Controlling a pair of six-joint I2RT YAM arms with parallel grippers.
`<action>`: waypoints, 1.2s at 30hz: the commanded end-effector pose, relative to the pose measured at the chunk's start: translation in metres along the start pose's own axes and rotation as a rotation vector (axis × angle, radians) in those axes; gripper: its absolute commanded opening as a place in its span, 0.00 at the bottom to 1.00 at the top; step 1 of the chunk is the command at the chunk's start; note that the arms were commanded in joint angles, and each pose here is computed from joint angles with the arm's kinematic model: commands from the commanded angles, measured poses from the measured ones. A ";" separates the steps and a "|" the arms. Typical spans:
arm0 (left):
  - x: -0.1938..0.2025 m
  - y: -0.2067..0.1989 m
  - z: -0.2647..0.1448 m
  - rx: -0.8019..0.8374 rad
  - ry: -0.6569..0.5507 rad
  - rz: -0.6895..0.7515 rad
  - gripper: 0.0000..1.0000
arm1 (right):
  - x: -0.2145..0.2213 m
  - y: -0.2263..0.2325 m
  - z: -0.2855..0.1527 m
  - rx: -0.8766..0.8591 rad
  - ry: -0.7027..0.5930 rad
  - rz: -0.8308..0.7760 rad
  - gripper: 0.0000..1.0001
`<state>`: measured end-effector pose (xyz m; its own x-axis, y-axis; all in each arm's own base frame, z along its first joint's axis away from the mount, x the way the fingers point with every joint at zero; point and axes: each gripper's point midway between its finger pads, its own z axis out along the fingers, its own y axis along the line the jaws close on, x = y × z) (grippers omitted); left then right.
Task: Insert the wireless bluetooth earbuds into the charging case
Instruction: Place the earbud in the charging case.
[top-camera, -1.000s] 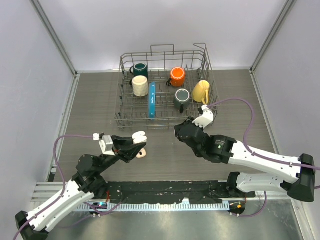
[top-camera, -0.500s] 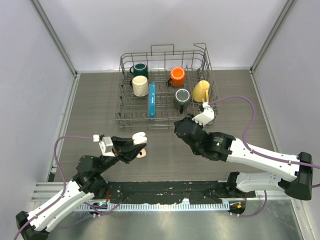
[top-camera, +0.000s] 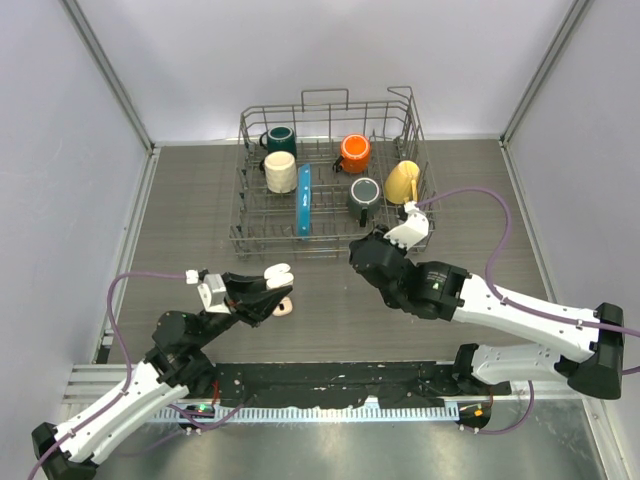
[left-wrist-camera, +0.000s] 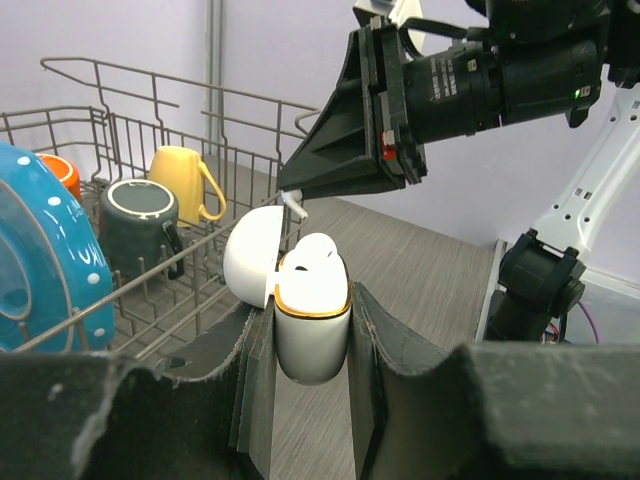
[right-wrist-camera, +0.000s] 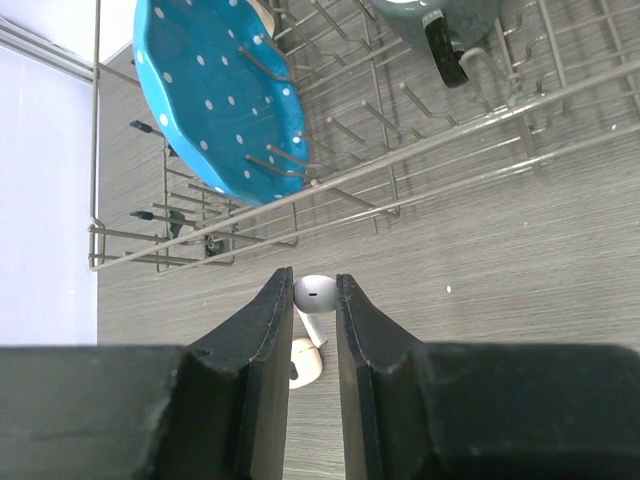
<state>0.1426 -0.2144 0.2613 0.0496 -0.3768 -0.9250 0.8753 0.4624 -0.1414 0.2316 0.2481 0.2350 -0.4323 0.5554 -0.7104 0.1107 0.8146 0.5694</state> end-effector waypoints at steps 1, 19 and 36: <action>-0.014 0.003 0.002 -0.017 -0.046 0.035 0.00 | -0.029 0.015 -0.007 -0.009 -0.074 0.018 0.01; -0.020 0.011 0.003 -0.066 -0.067 0.018 0.00 | -0.044 0.019 -0.019 -0.082 -0.099 0.052 0.01; -0.020 0.015 0.008 -0.090 -0.027 0.028 0.00 | -0.057 0.024 -0.026 -0.131 -0.128 0.021 0.01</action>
<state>0.1570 -0.2105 0.2570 0.0488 -0.3341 -0.9413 0.8336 0.5327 -0.1459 0.2335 0.2405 0.2808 -0.3674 0.5481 -0.7514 0.0094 0.8101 0.5863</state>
